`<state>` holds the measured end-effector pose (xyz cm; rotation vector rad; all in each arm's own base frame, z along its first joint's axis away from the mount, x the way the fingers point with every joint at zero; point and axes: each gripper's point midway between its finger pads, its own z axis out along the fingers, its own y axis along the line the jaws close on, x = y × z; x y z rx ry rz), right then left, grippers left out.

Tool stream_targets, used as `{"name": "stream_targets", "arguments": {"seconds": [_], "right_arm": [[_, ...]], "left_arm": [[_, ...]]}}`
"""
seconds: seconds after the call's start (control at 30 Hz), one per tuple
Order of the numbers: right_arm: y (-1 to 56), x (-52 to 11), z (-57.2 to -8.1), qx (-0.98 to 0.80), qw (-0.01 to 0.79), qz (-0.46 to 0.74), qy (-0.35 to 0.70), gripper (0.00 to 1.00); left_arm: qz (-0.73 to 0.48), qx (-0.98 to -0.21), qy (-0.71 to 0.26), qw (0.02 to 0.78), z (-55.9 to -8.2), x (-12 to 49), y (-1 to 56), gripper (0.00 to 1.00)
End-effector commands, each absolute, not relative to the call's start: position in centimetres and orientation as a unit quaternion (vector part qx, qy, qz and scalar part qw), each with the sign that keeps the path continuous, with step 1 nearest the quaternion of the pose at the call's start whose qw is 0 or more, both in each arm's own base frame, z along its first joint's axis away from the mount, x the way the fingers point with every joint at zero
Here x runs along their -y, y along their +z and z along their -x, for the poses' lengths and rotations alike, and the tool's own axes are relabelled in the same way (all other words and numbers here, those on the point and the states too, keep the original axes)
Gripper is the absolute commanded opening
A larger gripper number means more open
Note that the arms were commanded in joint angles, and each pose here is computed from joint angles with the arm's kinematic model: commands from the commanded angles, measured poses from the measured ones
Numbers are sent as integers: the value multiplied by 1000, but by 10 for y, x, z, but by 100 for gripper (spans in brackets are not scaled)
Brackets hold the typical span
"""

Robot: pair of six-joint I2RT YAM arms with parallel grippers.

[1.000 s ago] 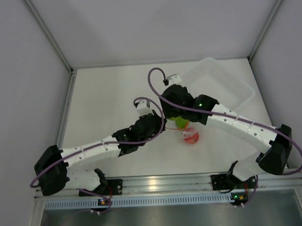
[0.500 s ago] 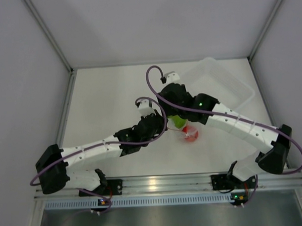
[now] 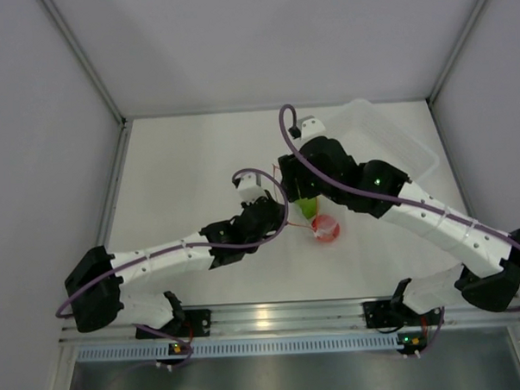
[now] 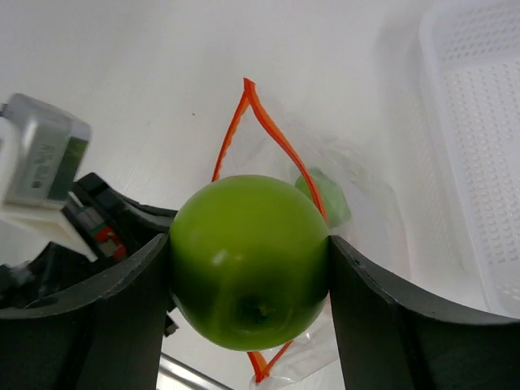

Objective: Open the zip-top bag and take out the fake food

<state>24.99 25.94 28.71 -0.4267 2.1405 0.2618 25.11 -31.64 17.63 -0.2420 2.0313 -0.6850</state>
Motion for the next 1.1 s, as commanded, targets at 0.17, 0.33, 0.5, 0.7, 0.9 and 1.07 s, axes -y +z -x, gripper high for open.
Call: {"name": "stream_targets", "arguments": {"seconds": [0.17,0.33,0.5,0.7,0.9,1.07], "right_arm": [[375,-257,-239,-820,506,186,192,19],[372,-194,-280,-837,520,110,131,20],[343,-114,-328,-859,507,7,74,20],[278,-29,-389,-875,468,-121,12,20],[202,-2,-445,-893,420,-157,-16,23],[162,5,-469,-908,384,-166,-37,31]], "left_arm": [[111,-832,-279,467,-256,320,172,0],[85,-833,-284,467,-255,324,179,0],[72,-829,-296,469,-257,317,192,0],[71,-824,-299,476,-274,281,216,0],[41,-809,-318,493,-280,248,262,0],[-9,-820,-297,490,-271,243,277,0]]}}
